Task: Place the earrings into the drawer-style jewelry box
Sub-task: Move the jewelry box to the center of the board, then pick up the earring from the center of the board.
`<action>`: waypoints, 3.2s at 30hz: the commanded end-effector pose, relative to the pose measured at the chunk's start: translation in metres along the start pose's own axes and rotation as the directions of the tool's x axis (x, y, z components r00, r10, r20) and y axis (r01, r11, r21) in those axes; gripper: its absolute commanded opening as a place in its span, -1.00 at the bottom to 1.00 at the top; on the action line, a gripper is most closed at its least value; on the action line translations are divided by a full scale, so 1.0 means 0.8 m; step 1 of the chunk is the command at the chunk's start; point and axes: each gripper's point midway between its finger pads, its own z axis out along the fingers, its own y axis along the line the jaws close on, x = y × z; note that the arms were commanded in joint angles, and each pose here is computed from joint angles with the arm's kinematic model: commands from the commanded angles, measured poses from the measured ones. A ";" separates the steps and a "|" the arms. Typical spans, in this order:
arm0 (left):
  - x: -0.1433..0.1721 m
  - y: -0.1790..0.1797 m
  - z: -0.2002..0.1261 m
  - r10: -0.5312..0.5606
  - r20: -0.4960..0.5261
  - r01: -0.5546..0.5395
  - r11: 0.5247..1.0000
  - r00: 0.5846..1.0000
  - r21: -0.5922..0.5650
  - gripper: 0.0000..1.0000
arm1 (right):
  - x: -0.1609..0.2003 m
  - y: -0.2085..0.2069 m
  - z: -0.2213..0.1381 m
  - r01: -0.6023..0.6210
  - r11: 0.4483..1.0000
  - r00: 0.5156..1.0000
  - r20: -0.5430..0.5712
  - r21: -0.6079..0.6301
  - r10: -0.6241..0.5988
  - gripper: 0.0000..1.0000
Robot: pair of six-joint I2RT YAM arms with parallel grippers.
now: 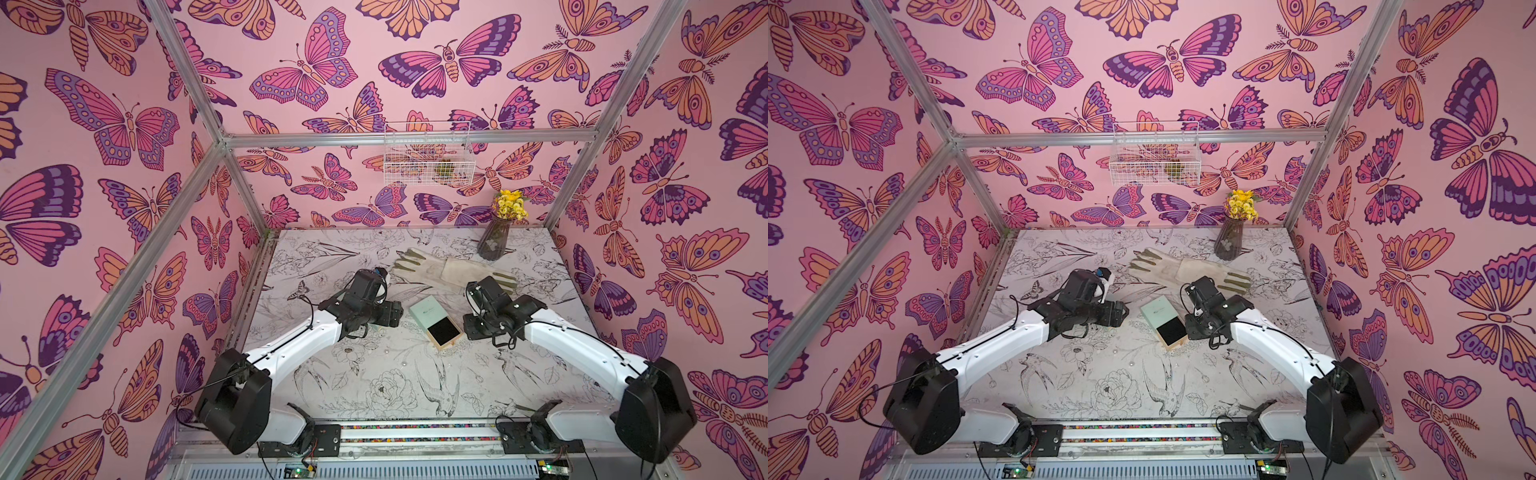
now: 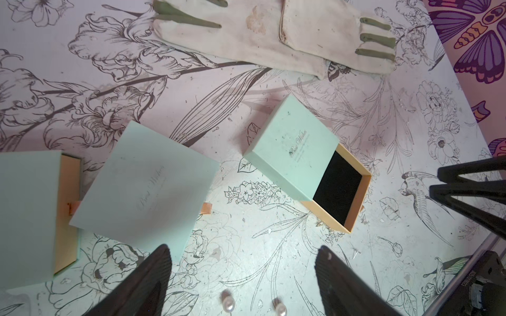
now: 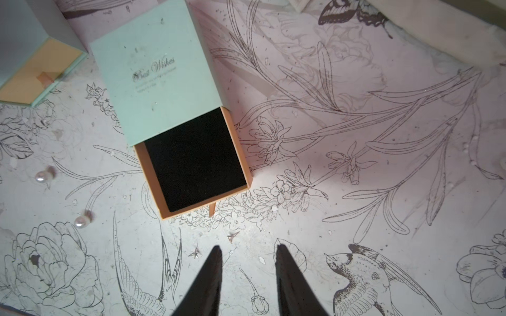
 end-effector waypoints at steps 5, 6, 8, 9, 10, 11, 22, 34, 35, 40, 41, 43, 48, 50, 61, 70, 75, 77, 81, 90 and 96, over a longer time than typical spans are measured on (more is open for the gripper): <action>-0.010 0.001 0.005 -0.054 0.039 0.053 0.998 0.998 0.026 0.68 | -0.019 0.008 0.023 0.088 0.996 0.995 -0.044 0.011 -0.087 -0.01; -0.011 0.001 0.005 -0.055 0.040 0.054 0.998 0.998 0.028 0.68 | -0.021 0.010 0.028 0.097 0.995 0.994 -0.055 0.013 -0.096 0.03; -0.012 0.003 0.005 -0.057 0.040 0.056 0.998 0.998 0.028 0.67 | -0.023 0.011 0.037 0.111 0.994 0.992 -0.070 0.019 -0.109 0.07; -0.013 0.005 0.005 -0.059 0.041 0.058 0.998 0.997 0.026 0.67 | -0.024 0.013 0.041 0.118 0.993 0.990 -0.077 0.018 -0.116 0.07; -0.014 0.006 0.004 -0.062 0.042 0.061 0.998 0.997 0.025 0.67 | -0.027 0.014 0.041 0.120 0.993 0.990 -0.070 0.016 -0.118 0.07; -0.013 0.007 0.005 -0.061 0.042 0.061 0.998 0.997 0.024 0.67 | -0.025 0.014 0.051 0.126 0.992 0.988 -0.094 0.020 -0.123 0.08; -0.011 0.017 0.003 -0.082 0.039 0.081 0.997 0.996 0.014 0.67 | -0.040 0.026 0.087 0.173 0.983 0.977 -0.134 0.057 -0.164 0.11; -0.010 0.019 -0.003 -0.081 0.033 0.080 0.997 0.996 0.010 0.67 | -0.084 0.041 0.116 0.191 0.978 0.976 -0.125 0.089 -0.179 0.17; -0.009 0.020 -0.003 -0.081 0.032 0.081 0.997 0.996 0.010 0.67 | -0.089 0.043 0.118 0.192 0.978 0.976 -0.123 0.086 -0.181 0.18; -0.007 0.023 -0.004 -0.087 0.030 0.087 0.996 0.996 0.001 0.67 | -0.102 0.054 0.129 0.196 0.978 0.975 -0.123 0.068 -0.187 0.18; -0.006 0.025 -0.003 -0.090 0.028 0.090 0.996 0.996 -0.001 0.67 | -0.106 0.055 0.128 0.196 0.978 0.975 -0.118 0.065 -0.188 0.18; -0.006 0.027 -0.004 -0.096 0.028 0.096 0.995 0.995 -0.006 0.67 | -0.111 0.058 0.123 0.195 0.979 0.977 -0.105 0.061 -0.188 0.19; -0.006 0.029 -0.006 -0.086 0.034 0.086 0.996 0.996 -0.010 0.68 | -0.119 0.065 0.084 0.178 0.984 0.984 -0.016 0.017 -0.178 0.20; -0.005 0.026 -0.005 -0.068 0.029 0.068 0.998 0.997 -0.006 0.69 | -0.113 0.064 0.062 0.171 0.985 0.985 0.027 -0.005 -0.171 0.19; 0.052 -0.063 0.001 0.030 -0.026 -0.026 0.991 0.999 0.134 0.67 | 0.019 0.072 0.015 0.196 0.948 0.969 -0.100 -0.250 -0.226 -0.15; 0.080 -0.078 0.009 -0.038 -0.011 0.040 0.984 0.999 0.174 0.62 | 0.046 0.095 0.040 0.308 0.922 0.922 -0.166 -0.235 -0.350 -0.46; 0.083 -0.071 0.010 -0.040 -0.006 0.041 0.988 0.999 0.151 0.61 | 0.051 0.105 0.054 0.331 0.915 0.906 -0.195 -0.231 -0.377 -0.51; 0.083 -0.068 0.012 -0.043 -0.006 0.043 0.989 0.999 0.141 0.60 | 0.052 0.103 0.057 0.342 0.916 0.901 -0.206 -0.210 -0.383 -0.52; 0.084 -0.065 0.016 -0.052 -0.008 0.052 0.990 0.999 0.130 0.59 | 0.049 0.092 0.065 0.347 0.926 0.901 -0.221 -0.151 -0.373 -0.48; 0.082 -0.058 0.015 -0.069 0.007 0.068 0.990 0.998 0.126 0.57 | 0.045 0.097 0.079 0.339 0.930 0.897 -0.250 -0.142 -0.365 -0.43; 0.082 -0.055 0.014 -0.074 0.006 0.072 0.989 0.997 0.127 0.57 | 0.050 0.101 0.086 0.334 0.929 0.891 -0.270 -0.157 -0.366 -0.43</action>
